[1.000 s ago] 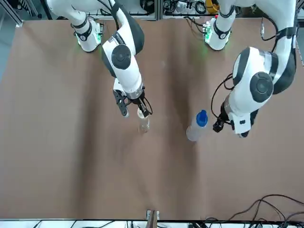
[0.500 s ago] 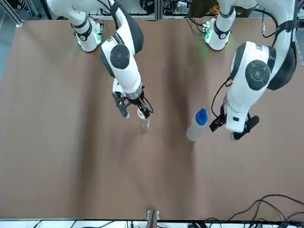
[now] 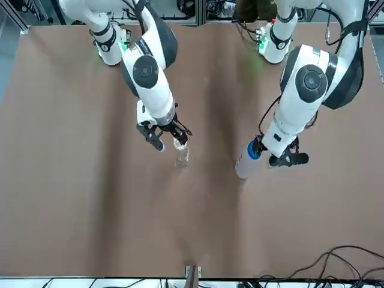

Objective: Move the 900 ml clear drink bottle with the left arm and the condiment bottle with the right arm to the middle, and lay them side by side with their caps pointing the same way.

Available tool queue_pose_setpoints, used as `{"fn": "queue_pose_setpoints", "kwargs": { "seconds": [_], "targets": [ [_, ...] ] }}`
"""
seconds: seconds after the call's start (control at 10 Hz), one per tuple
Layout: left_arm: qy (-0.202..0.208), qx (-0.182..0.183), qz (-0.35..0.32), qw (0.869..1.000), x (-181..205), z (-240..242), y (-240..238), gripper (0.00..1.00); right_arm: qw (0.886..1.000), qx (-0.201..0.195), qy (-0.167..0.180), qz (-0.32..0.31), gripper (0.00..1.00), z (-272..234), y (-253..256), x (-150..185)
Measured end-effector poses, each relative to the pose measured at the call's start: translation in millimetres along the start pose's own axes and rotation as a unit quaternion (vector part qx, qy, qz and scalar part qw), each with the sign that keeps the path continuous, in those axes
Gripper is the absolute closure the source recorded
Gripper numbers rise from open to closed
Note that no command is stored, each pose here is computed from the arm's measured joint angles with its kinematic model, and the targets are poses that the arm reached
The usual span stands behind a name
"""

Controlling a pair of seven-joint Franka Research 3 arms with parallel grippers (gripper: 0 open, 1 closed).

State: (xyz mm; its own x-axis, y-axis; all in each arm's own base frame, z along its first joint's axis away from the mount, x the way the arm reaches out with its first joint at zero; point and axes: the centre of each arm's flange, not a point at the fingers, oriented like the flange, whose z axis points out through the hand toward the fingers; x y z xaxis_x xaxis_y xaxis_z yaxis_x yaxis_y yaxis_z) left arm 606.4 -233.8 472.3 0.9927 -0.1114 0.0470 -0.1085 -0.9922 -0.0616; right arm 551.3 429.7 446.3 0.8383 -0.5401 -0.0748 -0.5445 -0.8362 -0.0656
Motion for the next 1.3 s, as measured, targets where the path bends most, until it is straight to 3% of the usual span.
{"fn": "queue_pose_setpoints", "kwargs": {
  "seconds": [0.2,0.4,0.7,1.1,1.3],
  "targets": [
    [-0.004,0.0,0.091,0.996,2.4,3.6,-12.2,0.0,0.997,-0.003,-0.002,-0.082,0.01,-14.9,4.5,-4.1],
    [-0.012,-0.005,0.137,0.99,1.6,11.4,-12.9,0.0,0.989,0.005,0.001,-0.146,0.01,-29.3,6.0,-8.4],
    [-0.033,-0.03,0.226,0.973,1.5,36.3,-7.3,0.0,0.968,-0.003,0.017,-0.25,0.01,-33.3,3.1,-21.1],
    [-0.031,-0.038,0.255,0.966,2.0,37.6,1.7,0.0,0.906,-0.03,0.04,-0.421,0.01,-30.0,-4.5,-48.1],
    [-0.031,-0.039,0.261,0.964,-0.3,37.0,10.4,0.0,0.868,-0.035,0.039,-0.494,0.01,-29.7,-4.7,-49.0]
  ]
}}
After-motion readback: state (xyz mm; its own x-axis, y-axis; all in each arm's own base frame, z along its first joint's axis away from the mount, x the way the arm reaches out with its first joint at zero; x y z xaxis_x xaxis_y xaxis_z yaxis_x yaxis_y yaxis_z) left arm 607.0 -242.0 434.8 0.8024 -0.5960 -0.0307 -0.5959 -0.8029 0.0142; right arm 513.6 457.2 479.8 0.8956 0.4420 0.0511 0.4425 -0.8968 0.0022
